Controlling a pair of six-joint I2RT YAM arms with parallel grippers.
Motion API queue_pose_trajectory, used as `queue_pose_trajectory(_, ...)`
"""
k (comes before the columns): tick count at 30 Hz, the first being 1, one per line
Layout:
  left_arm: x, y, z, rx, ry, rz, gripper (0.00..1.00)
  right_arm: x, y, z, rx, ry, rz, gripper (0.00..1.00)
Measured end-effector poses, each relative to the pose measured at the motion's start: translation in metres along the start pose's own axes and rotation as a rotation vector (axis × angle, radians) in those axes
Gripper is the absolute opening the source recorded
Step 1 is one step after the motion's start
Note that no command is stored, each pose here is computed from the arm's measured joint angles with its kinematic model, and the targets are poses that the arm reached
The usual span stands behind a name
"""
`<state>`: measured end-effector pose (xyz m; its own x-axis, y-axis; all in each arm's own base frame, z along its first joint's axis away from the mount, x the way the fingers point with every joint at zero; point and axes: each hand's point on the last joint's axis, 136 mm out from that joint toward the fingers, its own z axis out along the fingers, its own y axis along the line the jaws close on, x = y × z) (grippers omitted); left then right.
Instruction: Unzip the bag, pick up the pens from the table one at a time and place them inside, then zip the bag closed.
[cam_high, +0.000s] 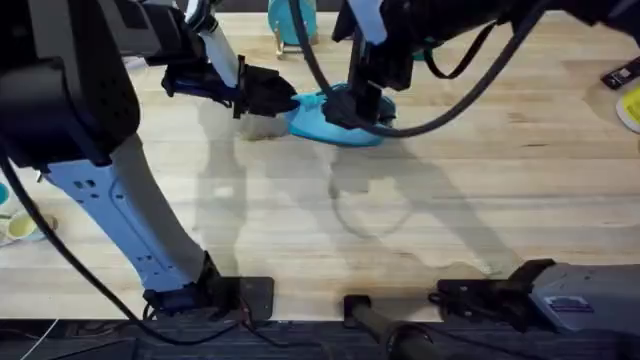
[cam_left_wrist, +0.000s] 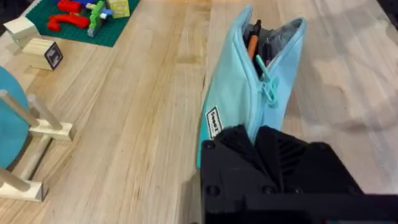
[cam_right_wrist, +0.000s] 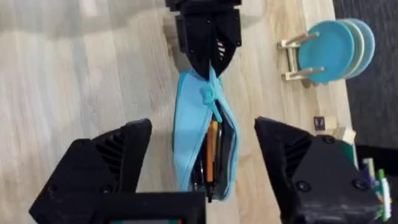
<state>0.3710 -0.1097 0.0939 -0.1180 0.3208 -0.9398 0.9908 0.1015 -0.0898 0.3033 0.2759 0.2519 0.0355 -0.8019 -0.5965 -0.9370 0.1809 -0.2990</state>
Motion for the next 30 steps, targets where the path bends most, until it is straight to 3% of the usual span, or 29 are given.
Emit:
queue_pose_trajectory(11,0.0,0.0,0.0,0.0,0.0,0.0,0.042,-0.002,0.004,0.004,-0.011,0.0,-0.067,0.996)
queue_pose_trajectory(30,0.0,0.0,0.0,0.0,0.0,0.0,0.042,0.005,0.006,0.049,-0.032,0.067,-0.117,0.986)
